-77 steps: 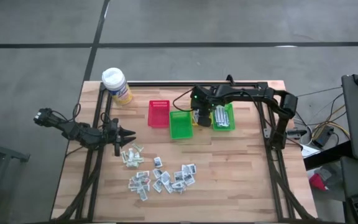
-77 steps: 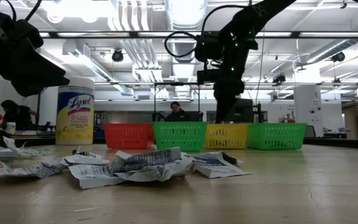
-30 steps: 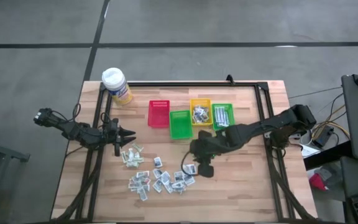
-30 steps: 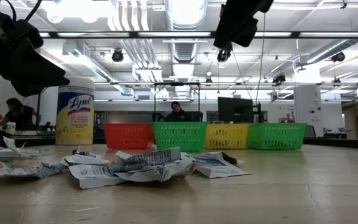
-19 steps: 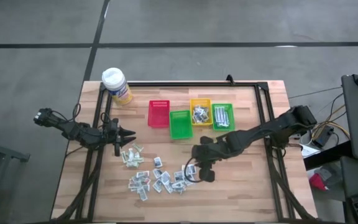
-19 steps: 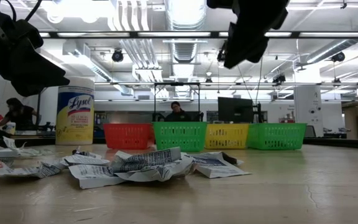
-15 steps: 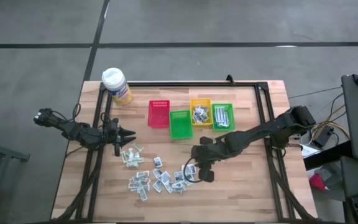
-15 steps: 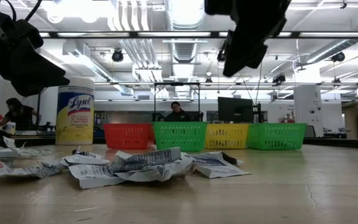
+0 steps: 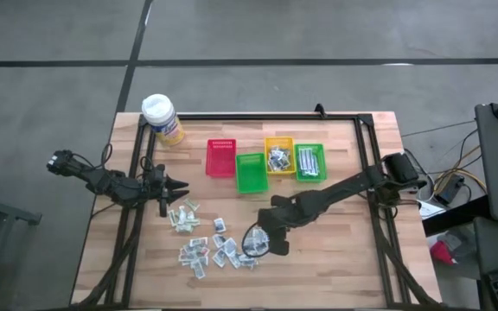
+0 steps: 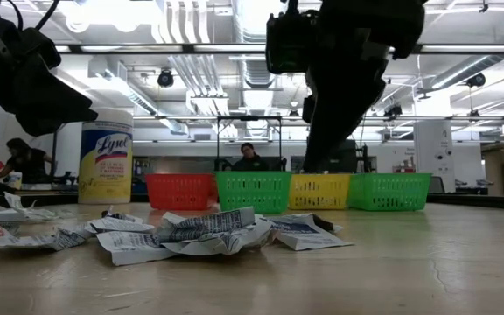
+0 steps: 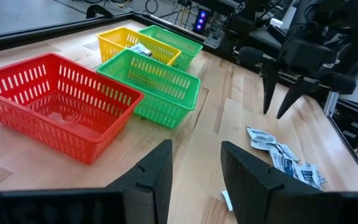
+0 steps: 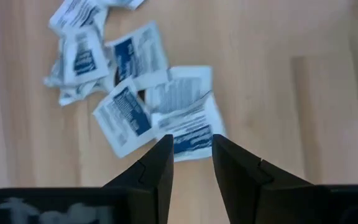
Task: Pick & Place First Aid Supplies
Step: Put the alcohol pad into the yellow basket
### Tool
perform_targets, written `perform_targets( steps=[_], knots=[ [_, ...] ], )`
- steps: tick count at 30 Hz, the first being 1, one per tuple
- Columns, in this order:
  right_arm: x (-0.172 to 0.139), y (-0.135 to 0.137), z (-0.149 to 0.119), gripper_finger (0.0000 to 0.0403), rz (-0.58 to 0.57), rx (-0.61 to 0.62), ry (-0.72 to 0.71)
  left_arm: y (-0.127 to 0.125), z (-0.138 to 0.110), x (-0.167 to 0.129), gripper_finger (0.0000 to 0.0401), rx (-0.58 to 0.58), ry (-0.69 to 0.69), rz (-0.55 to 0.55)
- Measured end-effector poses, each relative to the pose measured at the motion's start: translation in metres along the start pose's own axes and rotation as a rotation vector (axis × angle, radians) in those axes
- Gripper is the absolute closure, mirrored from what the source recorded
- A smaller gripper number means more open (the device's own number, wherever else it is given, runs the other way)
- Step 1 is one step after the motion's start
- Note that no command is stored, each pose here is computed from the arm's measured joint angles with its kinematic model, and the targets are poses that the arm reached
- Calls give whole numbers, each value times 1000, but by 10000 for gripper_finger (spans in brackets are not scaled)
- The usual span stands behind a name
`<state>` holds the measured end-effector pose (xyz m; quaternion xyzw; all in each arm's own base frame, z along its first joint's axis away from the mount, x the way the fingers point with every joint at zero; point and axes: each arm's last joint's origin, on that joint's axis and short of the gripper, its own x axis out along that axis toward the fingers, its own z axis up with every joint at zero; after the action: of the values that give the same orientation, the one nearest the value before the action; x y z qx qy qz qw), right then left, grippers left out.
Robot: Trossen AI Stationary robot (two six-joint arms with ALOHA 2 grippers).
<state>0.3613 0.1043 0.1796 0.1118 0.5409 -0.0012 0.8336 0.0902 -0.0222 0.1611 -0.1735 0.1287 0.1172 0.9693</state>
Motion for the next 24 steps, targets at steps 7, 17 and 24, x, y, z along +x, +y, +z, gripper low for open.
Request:
perform_targets(
  steps=[7,17,24],
  knots=[
    [15,0,0,306,31,-40,15,0,0,0,270,0,0,0],
    [47,-1,-8,307,94,-44,119,0,0,0,270,0,0,0],
    [42,-2,-9,298,88,-43,134,0,0,0,270,0,0,0]
  ],
)
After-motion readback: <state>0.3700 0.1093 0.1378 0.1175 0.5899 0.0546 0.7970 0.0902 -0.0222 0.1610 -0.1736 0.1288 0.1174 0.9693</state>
